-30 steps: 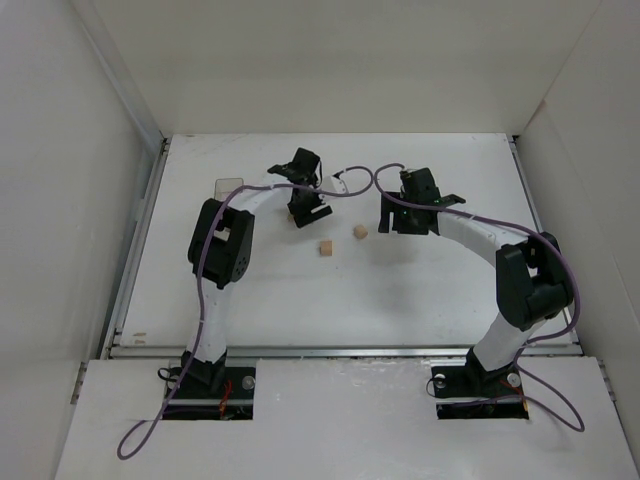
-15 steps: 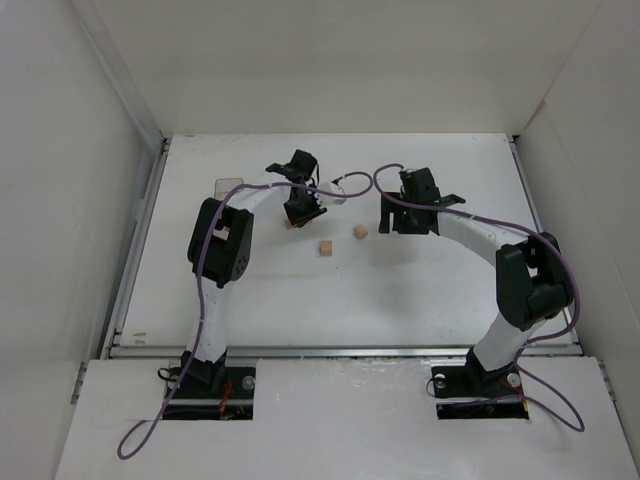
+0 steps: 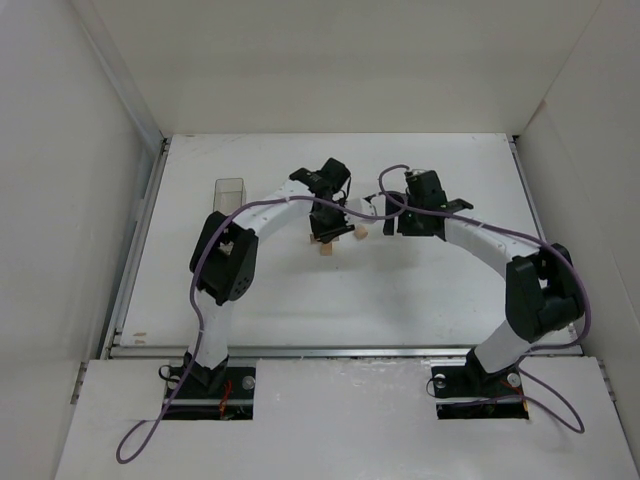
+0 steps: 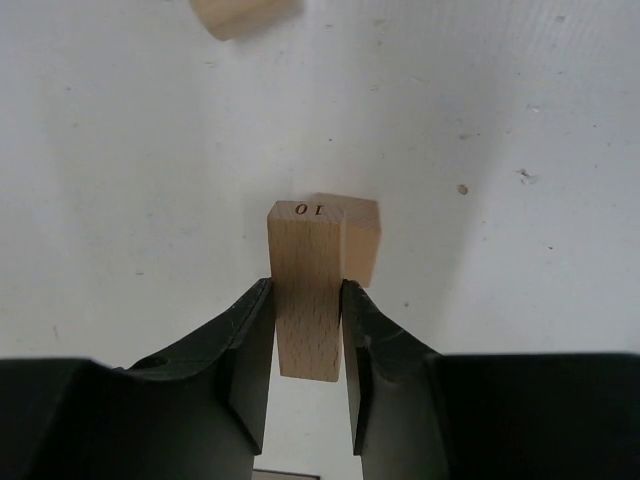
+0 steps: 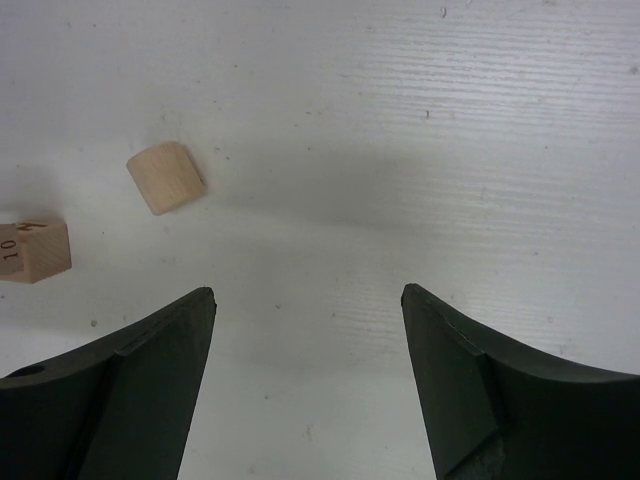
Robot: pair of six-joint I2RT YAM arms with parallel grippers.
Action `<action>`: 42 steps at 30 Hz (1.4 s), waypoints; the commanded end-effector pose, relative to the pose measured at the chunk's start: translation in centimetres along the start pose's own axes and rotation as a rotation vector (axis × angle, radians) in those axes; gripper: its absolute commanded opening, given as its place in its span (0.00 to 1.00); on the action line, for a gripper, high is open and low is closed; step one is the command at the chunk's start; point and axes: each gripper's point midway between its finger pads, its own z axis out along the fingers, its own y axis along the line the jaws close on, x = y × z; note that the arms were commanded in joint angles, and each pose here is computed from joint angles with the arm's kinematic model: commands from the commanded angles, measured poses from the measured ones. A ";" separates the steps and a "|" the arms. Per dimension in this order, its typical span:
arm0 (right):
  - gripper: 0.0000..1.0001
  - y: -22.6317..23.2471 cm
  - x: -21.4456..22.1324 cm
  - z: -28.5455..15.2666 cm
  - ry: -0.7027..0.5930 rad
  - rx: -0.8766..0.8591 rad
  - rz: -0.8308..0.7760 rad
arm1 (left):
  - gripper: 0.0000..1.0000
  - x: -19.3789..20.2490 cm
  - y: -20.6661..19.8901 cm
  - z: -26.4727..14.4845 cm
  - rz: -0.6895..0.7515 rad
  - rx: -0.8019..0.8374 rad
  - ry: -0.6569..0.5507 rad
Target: Build the wood block tower
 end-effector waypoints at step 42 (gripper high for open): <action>0.81 -1.5 -0.1 -2.3 -0.087 0.035 0.018 | 0.00 0.6 -3.0 1.7 0.055 0.049 0.048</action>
